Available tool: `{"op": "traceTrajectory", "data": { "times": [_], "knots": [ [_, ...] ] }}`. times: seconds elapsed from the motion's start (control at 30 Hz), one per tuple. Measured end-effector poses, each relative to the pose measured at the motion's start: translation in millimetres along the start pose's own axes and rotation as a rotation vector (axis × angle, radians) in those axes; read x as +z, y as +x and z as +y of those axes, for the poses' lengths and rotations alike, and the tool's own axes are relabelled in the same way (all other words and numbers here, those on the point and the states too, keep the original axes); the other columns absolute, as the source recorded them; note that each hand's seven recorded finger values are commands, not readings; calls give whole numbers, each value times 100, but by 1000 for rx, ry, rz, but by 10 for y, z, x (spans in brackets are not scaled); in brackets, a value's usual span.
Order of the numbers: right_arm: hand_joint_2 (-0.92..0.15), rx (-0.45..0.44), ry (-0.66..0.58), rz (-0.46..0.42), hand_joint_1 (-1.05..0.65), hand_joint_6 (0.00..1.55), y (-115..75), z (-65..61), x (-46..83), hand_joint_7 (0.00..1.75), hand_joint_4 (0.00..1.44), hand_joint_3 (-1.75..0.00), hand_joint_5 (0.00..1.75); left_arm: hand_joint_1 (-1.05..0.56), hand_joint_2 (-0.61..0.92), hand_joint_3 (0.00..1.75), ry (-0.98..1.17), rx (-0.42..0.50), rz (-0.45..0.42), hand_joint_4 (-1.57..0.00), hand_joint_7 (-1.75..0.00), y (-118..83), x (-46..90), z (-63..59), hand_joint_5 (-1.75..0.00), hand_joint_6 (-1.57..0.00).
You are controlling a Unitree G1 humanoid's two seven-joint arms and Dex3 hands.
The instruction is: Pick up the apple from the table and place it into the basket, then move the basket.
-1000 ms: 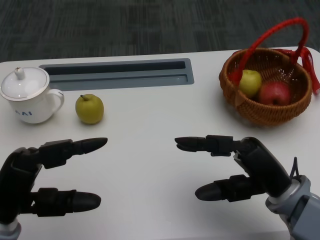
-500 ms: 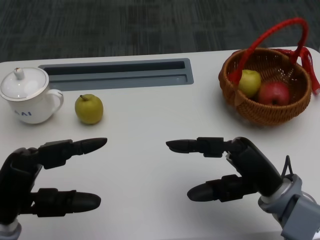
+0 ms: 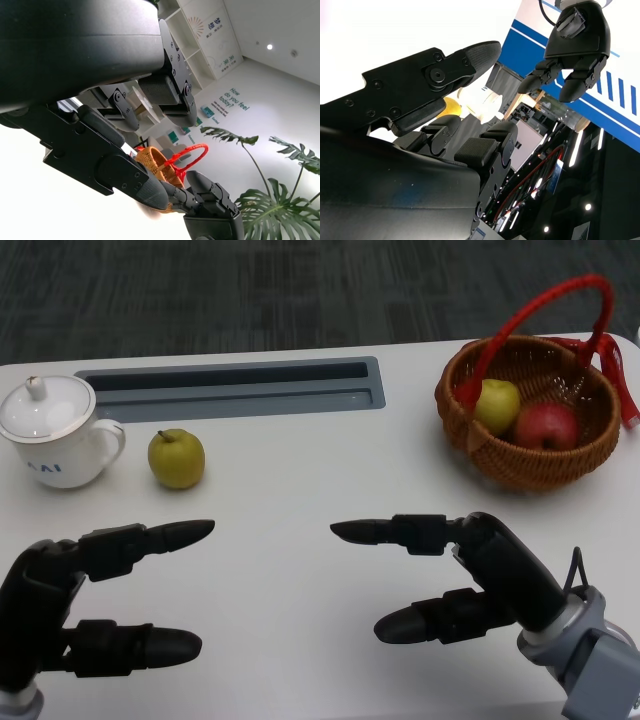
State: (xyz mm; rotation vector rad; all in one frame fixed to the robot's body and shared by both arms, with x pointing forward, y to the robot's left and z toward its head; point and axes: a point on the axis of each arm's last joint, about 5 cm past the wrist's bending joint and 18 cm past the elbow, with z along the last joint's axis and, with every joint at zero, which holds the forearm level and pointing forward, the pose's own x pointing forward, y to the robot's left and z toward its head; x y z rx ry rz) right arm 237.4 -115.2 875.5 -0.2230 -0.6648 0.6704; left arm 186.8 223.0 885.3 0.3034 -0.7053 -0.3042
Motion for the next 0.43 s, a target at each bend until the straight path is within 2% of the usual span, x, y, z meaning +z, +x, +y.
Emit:
{"op": "traceTrajectory", "data": {
  "times": [0.43],
  "knots": [
    [-78, -8, -7, 5, -50, 70, -20, -17, 1, 0, 76, 0, 0, -62, 73, 0, -3, -2, 7, -91, 0, -6, -11, -5, 0, -83]
  ]
}}
